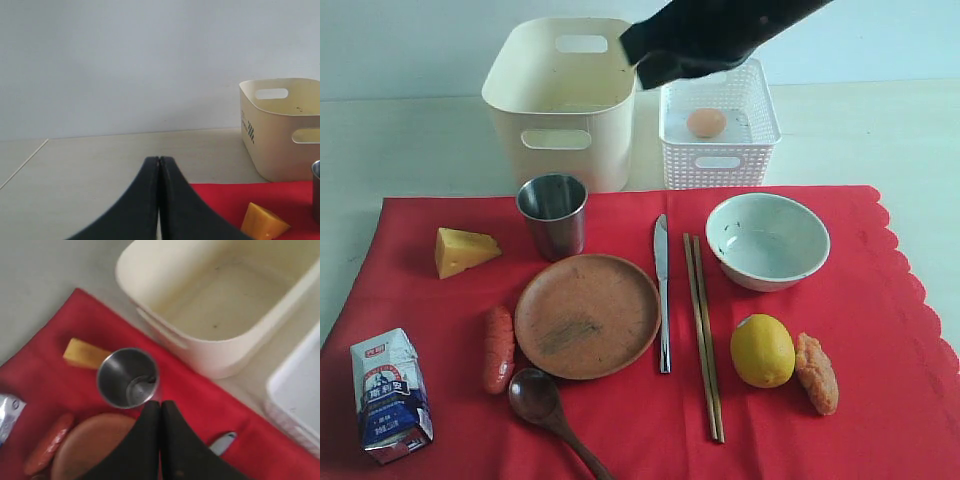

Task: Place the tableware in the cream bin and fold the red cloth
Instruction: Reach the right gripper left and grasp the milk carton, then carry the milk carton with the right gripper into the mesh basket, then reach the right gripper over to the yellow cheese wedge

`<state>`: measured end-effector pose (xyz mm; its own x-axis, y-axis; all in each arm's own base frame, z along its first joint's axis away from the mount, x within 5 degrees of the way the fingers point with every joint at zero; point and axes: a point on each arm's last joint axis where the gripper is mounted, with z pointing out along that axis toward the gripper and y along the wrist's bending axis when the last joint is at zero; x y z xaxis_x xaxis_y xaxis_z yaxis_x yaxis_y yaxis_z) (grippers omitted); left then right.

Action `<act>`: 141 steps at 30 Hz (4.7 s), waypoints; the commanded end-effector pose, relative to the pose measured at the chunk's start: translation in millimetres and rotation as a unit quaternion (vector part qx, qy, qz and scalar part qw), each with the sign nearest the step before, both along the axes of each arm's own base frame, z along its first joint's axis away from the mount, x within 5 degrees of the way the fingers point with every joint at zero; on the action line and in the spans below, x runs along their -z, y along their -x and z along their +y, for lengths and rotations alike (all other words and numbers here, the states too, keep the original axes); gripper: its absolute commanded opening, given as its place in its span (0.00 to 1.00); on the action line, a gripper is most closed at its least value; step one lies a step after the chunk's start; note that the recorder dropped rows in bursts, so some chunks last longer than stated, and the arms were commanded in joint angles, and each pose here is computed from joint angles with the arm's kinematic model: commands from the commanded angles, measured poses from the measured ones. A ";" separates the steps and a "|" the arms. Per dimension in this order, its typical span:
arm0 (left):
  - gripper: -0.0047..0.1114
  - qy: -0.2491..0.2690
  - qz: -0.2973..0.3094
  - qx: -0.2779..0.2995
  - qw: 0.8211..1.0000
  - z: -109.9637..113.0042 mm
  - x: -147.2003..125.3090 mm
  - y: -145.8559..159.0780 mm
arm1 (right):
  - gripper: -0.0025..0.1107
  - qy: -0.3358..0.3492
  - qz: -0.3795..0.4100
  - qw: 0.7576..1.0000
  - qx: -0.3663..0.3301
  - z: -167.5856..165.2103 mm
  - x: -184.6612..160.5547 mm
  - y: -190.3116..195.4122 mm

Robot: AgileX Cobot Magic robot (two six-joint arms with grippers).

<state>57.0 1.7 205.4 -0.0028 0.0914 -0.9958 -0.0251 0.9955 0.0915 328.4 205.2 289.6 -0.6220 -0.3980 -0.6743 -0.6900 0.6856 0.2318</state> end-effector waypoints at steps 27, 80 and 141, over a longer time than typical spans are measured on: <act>0.04 0.001 -0.002 -0.001 1.000 0.1 -0.2 0.5 | 0.89 0.060 -0.051 0.965 -0.251 202.4 117.9 151.7; 0.04 0.001 -0.002 -0.001 1.000 0.1 -0.2 0.5 | 0.02 0.113 -0.027 0.993 0.011 94.5 -24.7 35.0; 0.04 0.001 -0.002 -0.001 1.000 0.1 -0.2 0.5 | 0.02 0.068 -0.092 0.979 0.168 -23.7 -10.6 -54.3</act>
<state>57.0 1.7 205.4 -0.0028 0.0914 -0.9958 -0.0251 0.9955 0.0915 399.4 164.5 297.8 -0.6333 -0.2014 -0.7473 -0.3545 0.9338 0.0488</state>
